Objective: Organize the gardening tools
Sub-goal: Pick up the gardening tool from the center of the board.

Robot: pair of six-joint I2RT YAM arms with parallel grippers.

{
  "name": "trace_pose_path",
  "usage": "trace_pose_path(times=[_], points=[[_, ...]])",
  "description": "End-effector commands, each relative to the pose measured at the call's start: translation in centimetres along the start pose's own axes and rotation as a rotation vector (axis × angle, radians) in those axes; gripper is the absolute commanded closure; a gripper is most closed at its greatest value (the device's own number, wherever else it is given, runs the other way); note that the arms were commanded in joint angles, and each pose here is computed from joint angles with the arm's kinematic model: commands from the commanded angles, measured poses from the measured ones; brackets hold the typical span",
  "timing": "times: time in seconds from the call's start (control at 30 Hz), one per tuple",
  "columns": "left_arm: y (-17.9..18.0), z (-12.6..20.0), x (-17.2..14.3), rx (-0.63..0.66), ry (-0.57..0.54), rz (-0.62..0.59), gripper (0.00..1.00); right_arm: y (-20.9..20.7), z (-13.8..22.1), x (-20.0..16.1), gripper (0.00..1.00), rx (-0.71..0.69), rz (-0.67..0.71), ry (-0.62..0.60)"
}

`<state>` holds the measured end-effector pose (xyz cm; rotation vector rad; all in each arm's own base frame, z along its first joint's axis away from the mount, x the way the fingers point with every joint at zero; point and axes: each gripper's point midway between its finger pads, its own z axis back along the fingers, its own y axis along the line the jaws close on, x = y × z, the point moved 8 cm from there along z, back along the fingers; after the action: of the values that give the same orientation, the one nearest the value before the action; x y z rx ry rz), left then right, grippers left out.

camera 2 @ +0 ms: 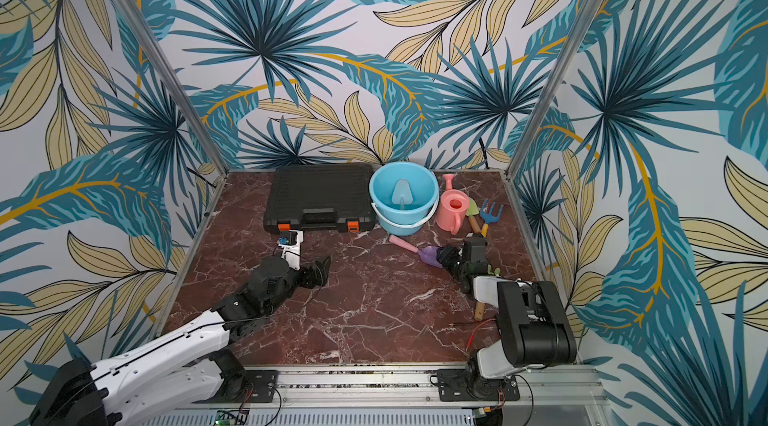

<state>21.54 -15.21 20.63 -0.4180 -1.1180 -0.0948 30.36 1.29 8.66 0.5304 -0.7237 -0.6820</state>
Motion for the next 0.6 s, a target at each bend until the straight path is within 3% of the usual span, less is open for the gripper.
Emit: trace_pose_path(times=[0.0,0.1,0.23,0.57], points=[[-0.3,0.2,1.2,-0.004,-0.034,0.007,0.00,-0.5,-0.2,-1.0,0.60,0.007,-0.015,0.071],[-0.3,0.2,1.1,-0.006,-0.032,0.007,0.00,-0.4,-0.2,-1.1,0.66,0.016,-0.006,0.078],[-0.3,0.1,1.1,-0.004,-0.030,0.004,0.00,-0.3,-0.2,-1.2,0.87,0.031,0.003,0.089],[-0.3,0.2,1.1,0.003,-0.029,0.005,0.00,1.3,3.5,-1.7,0.97,0.076,0.090,0.113]])
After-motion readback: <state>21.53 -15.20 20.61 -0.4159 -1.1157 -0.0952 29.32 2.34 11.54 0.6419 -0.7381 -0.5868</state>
